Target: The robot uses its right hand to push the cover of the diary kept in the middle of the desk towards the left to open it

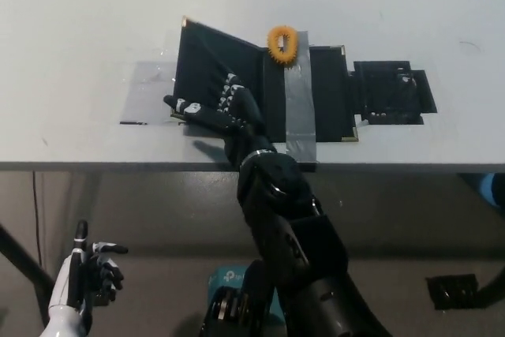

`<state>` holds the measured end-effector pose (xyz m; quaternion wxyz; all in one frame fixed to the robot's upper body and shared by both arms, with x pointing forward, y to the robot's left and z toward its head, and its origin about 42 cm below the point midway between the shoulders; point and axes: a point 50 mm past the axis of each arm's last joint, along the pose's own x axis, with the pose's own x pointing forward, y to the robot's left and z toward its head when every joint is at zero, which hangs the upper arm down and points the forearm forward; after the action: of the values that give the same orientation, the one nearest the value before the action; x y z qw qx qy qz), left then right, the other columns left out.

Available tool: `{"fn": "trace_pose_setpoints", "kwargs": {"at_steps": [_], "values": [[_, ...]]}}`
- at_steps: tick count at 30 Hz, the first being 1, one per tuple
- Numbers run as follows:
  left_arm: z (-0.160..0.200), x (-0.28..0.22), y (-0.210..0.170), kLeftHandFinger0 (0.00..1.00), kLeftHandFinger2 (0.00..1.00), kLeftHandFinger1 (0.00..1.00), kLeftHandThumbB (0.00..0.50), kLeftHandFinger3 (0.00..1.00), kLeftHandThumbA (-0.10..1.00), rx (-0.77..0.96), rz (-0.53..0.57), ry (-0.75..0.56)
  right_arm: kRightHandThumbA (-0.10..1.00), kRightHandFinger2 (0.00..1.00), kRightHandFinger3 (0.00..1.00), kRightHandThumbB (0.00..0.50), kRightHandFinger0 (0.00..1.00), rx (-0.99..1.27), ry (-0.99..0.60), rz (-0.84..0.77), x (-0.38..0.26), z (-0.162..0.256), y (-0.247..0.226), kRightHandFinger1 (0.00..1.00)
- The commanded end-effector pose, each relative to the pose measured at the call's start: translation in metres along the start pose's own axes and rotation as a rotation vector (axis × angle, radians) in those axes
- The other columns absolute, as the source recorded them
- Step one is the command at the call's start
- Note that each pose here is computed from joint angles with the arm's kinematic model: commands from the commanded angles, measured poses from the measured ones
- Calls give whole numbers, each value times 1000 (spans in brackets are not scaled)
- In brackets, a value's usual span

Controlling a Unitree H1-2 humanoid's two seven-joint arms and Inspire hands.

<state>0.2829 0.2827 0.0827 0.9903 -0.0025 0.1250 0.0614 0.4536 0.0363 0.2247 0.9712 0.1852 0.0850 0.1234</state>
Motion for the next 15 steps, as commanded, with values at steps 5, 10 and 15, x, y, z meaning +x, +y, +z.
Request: {"fn": "trace_pose_setpoints", "kwargs": {"at_steps": [5, 10, 15], "values": [[16, 8, -6, 181, 208, 221, 476, 361, 1000, 46, -39, -62, 1000, 1000, 1000, 196, 1000, -178, -53, 116, 6, 15, 29, 1000], [20, 8, -7, 188, 205, 231, 499, 376, 1000, 71, -57, -74, 993, 1000, 1000, 223, 982, -409, -69, 128, 14, 3, 9, 1000], [22, 8, -9, 183, 200, 229, 482, 368, 1000, 68, -70, -64, 1000, 1000, 1000, 227, 986, -457, -31, 71, 18, -4, -14, 1000]]}}
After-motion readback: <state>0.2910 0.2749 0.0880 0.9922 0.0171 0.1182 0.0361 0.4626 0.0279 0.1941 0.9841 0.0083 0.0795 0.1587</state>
